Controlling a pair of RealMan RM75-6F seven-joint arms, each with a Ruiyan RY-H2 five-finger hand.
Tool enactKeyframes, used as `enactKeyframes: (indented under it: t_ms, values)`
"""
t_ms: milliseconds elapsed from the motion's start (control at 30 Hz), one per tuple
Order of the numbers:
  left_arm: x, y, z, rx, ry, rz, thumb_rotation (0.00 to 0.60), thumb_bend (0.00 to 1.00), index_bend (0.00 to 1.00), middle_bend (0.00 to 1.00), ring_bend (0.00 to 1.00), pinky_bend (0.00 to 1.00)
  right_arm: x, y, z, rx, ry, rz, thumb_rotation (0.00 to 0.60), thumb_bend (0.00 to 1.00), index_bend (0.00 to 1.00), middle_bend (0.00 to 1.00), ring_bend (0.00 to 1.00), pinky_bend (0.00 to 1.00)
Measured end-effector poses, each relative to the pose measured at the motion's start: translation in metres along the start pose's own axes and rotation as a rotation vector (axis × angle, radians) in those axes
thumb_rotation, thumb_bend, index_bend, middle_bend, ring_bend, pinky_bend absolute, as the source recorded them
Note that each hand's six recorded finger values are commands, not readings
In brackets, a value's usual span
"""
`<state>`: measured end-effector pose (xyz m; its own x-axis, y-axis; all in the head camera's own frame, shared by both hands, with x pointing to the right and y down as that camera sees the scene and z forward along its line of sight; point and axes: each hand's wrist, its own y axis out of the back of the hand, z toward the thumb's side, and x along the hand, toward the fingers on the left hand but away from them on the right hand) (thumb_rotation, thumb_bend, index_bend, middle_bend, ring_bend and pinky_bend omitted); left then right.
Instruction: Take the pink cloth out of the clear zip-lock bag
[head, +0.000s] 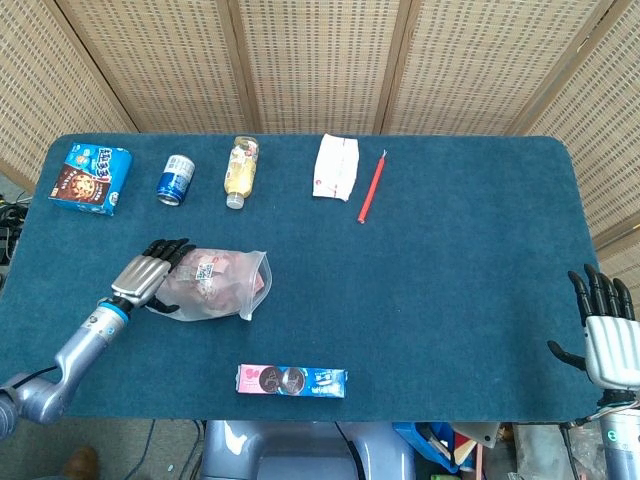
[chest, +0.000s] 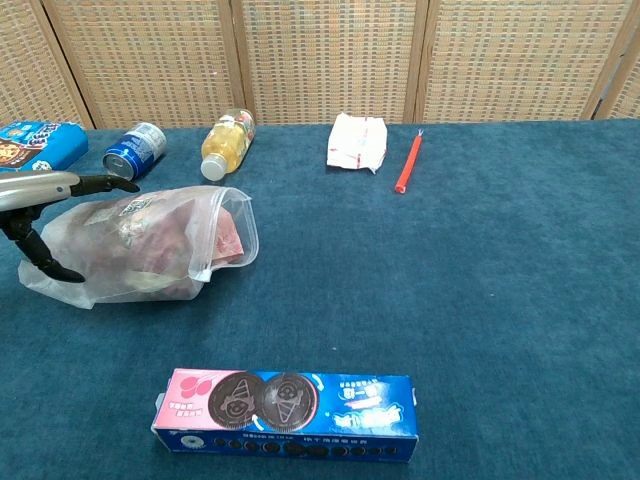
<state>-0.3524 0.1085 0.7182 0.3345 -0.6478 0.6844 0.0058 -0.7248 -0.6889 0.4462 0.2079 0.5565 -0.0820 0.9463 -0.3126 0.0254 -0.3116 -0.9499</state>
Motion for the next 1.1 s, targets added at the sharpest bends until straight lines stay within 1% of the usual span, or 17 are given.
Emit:
enactKeyframes:
  t_ms: [33, 100, 133, 167, 200, 233, 267, 367, 433, 533, 633, 733, 833, 967, 1067, 1100]
  values:
    - [0.003, 0.000, 0.002, -0.004, -0.002, -0.003, 0.600, 0.16, 0.00, 0.00, 0.00, 0.02, 0.000, 0.000, 0.000, 0.001, -0.002, 0.001, 0.600, 0.00, 0.00, 0.00, 0.00, 0.00]
    - [0.009, -0.002, 0.005, -0.012, -0.006, -0.007, 0.600, 0.17, 0.00, 0.01, 0.02, 0.12, -0.001, -0.002, -0.002, 0.003, -0.007, 0.005, 0.600, 0.00, 0.00, 0.00, 0.00, 0.00]
    - [0.011, -0.002, 0.006, -0.018, -0.008, -0.010, 0.600, 0.17, 0.00, 0.05, 0.08, 0.22, -0.002, -0.002, -0.002, 0.004, -0.010, 0.008, 0.600, 0.00, 0.00, 0.00, 0.00, 0.00]
    - [0.013, -0.004, 0.009, -0.026, -0.011, -0.016, 0.600, 0.17, 0.02, 0.12, 0.16, 0.31, -0.002, -0.003, -0.004, 0.005, -0.014, 0.011, 0.600, 0.00, 0.00, 0.00, 0.00, 0.00]
    - [0.015, -0.004, 0.010, -0.032, -0.013, -0.019, 0.600, 0.17, 0.06, 0.18, 0.23, 0.35, -0.003, -0.004, -0.005, 0.008, -0.019, 0.014, 0.600, 0.00, 0.00, 0.00, 0.00, 0.00]
    - [0.016, -0.005, 0.011, -0.039, -0.015, -0.022, 0.600, 0.17, 0.14, 0.27, 0.30, 0.41, -0.003, -0.005, -0.006, 0.009, -0.022, 0.015, 0.600, 0.00, 0.00, 0.00, 0.00, 0.00]
    - [0.018, -0.006, 0.013, -0.050, -0.018, -0.021, 0.600, 0.17, 0.24, 0.34, 0.36, 0.44, -0.004, -0.005, -0.007, 0.009, -0.024, 0.015, 0.600, 0.00, 0.00, 0.00, 0.00, 0.00]
    - [0.020, -0.007, 0.017, -0.102, -0.026, -0.005, 0.600, 0.20, 0.40, 0.44, 0.44, 0.51, -0.004, -0.006, -0.008, 0.008, -0.026, 0.018, 0.600, 0.00, 0.00, 0.00, 0.00, 0.00]
    - [0.021, -0.007, 0.017, -0.137, -0.031, 0.008, 0.600, 0.23, 0.44, 0.47, 0.47, 0.52, -0.004, -0.008, -0.007, 0.008, -0.025, 0.023, 0.600, 0.00, 0.00, 0.00, 0.00, 0.00]
    - [0.022, -0.005, 0.019, -0.197, -0.048, 0.037, 0.600, 0.25, 0.46, 0.48, 0.47, 0.53, -0.004, -0.011, -0.005, -0.001, -0.017, 0.041, 0.600, 0.00, 0.00, 0.00, 0.00, 0.00]
    - [0.023, 0.001, 0.021, -0.237, -0.077, 0.085, 0.600, 0.26, 0.46, 0.48, 0.47, 0.53, -0.004, -0.014, -0.002, -0.015, -0.003, 0.056, 0.600, 0.00, 0.00, 0.00, 0.00, 0.00]
    - [0.023, 0.011, 0.025, -0.263, -0.115, 0.149, 0.600, 0.26, 0.47, 0.49, 0.48, 0.53, -0.005, -0.015, 0.001, -0.045, 0.010, 0.068, 0.600, 0.00, 0.00, 0.00, 0.00, 0.00]
    - [0.023, 0.027, 0.032, -0.285, -0.166, 0.231, 0.600, 0.26, 0.47, 0.49, 0.48, 0.53, -0.010, -0.015, 0.005, -0.096, 0.034, 0.090, 0.600, 0.00, 0.00, 0.00, 0.00, 0.00]
    - [0.026, 0.057, 0.052, -0.308, -0.261, 0.355, 0.600, 0.26, 0.47, 0.49, 0.48, 0.53, -0.024, -0.006, 0.013, -0.145, 0.087, 0.129, 0.600, 0.00, 0.00, 0.00, 0.00, 0.00]
    - [0.035, 0.076, 0.074, -0.342, -0.328, 0.405, 0.600, 0.26, 0.47, 0.49, 0.48, 0.53, -0.035, 0.003, 0.020, -0.201, 0.121, 0.151, 0.600, 0.00, 0.02, 0.00, 0.00, 0.00]
    - [0.038, 0.080, 0.081, -0.352, -0.346, 0.414, 0.600, 0.26, 0.48, 0.49, 0.48, 0.53, -0.039, 0.005, 0.024, -0.236, 0.135, 0.160, 0.600, 0.00, 0.03, 0.00, 0.00, 0.00]
